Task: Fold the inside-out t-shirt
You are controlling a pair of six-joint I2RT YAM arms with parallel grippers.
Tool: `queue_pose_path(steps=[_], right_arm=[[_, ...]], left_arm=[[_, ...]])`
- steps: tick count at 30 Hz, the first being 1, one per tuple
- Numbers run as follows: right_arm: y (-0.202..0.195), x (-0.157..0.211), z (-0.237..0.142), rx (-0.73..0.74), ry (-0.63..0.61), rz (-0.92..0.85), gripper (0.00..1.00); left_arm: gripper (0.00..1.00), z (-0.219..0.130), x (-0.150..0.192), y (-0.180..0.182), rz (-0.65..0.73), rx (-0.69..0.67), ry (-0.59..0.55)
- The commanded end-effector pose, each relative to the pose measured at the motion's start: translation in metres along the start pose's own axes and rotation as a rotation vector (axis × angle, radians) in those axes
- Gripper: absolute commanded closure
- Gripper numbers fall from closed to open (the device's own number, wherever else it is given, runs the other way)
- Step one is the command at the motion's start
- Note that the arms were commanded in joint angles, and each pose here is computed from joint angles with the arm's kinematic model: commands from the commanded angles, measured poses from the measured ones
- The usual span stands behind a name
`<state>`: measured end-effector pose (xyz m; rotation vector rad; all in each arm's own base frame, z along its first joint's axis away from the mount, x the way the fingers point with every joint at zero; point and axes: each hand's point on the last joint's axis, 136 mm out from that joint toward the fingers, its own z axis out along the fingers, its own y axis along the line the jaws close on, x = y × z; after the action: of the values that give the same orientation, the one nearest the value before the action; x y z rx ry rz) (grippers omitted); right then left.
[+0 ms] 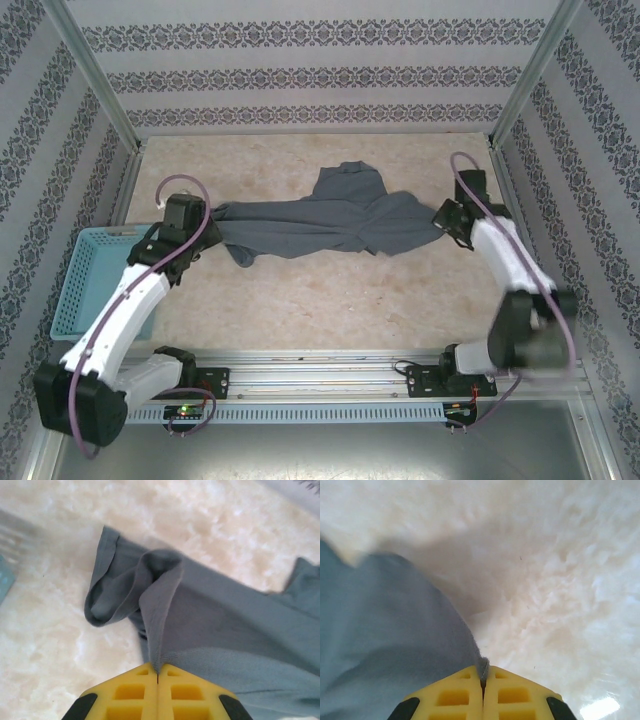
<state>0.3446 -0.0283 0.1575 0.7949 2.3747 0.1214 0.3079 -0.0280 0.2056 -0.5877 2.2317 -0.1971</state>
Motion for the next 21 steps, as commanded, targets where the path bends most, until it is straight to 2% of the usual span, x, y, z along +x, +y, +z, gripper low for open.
queue_pose_path(steps=[1, 5, 9, 12, 15, 21], right_arm=[[-0.013, 0.013, -0.052, -0.029, -0.049, 0.013, 1.0], [-0.019, 0.005, -0.137, -0.126, -0.239, 0.015, 1.0], [-0.02, -0.008, -0.214, -0.212, -0.4, -0.011, 1.0], [-0.021, -0.012, -0.236, -0.225, -0.433, -0.009, 1.0], [-0.015, -0.016, -0.223, -0.222, -0.415, -0.009, 1.0], [0.038, -0.026, -0.133, -0.241, -0.245, -0.072, 1.0]], left_arm=[[1.0, -0.033, -0.015, 0.007, -0.024, 0.027, -0.086], [1.0, -0.075, -0.023, 0.015, -0.039, 0.073, -0.188], [1.0, -0.124, -0.049, 0.018, -0.049, 0.11, -0.337], [1.0, -0.135, -0.063, 0.017, -0.052, 0.106, -0.39], [1.0, -0.105, -0.06, 0.012, -0.038, 0.063, -0.32], [1.0, 0.012, -0.042, -0.013, 0.054, -0.081, -0.009]])
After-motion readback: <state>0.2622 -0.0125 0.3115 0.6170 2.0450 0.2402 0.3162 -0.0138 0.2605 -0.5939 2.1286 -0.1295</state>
